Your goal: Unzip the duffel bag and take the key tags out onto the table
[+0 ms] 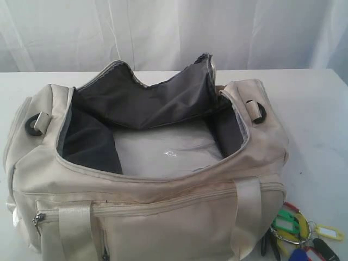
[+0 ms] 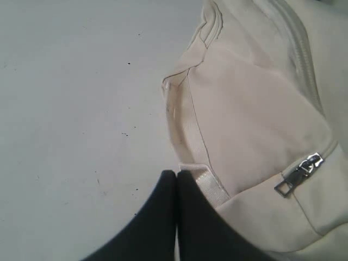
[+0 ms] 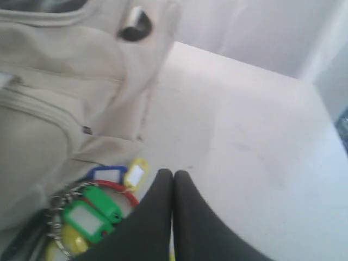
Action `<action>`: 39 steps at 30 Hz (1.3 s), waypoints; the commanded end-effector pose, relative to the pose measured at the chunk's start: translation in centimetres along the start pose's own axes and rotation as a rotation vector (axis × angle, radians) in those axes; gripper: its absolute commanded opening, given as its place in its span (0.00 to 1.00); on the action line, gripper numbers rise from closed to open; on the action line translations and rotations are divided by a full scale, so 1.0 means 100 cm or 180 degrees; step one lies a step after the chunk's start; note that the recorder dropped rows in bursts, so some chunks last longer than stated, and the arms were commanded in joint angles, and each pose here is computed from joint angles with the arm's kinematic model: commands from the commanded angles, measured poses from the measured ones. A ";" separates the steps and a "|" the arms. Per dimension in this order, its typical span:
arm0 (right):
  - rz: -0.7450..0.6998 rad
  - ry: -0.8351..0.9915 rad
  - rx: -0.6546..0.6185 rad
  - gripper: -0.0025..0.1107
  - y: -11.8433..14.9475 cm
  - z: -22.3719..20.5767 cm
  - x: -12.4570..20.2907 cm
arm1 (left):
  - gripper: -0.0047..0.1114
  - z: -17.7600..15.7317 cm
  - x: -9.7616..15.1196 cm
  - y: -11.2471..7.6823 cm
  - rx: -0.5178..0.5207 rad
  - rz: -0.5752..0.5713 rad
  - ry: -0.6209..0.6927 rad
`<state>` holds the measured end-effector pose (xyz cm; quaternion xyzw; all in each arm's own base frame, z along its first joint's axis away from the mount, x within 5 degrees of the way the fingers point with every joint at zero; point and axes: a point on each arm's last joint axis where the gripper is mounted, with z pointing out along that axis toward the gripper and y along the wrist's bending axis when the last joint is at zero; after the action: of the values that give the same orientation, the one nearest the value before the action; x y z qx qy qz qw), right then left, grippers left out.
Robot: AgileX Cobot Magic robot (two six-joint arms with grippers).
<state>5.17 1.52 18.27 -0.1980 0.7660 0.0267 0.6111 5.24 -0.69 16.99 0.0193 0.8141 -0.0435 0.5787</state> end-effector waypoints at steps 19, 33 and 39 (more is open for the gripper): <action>0.0667 0.0094 0.0732 0.02 -0.011 -0.001 0.003 | 0.04 0.000 0.001 0.000 0.0002 -0.0021 0.0012; 0.0981 0.0044 0.0262 0.02 -0.003 0.000 0.002 | 0.04 0.000 0.001 0.000 0.0002 -0.0021 0.0012; 0.0962 0.0044 0.0246 0.02 -0.003 0.000 0.002 | 0.04 0.000 0.001 0.000 0.0002 -0.0021 0.0012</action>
<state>5.21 1.27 18.18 -0.0523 0.7927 0.0929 0.6003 5.24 -0.69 16.99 0.0193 0.8141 -0.0435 0.5787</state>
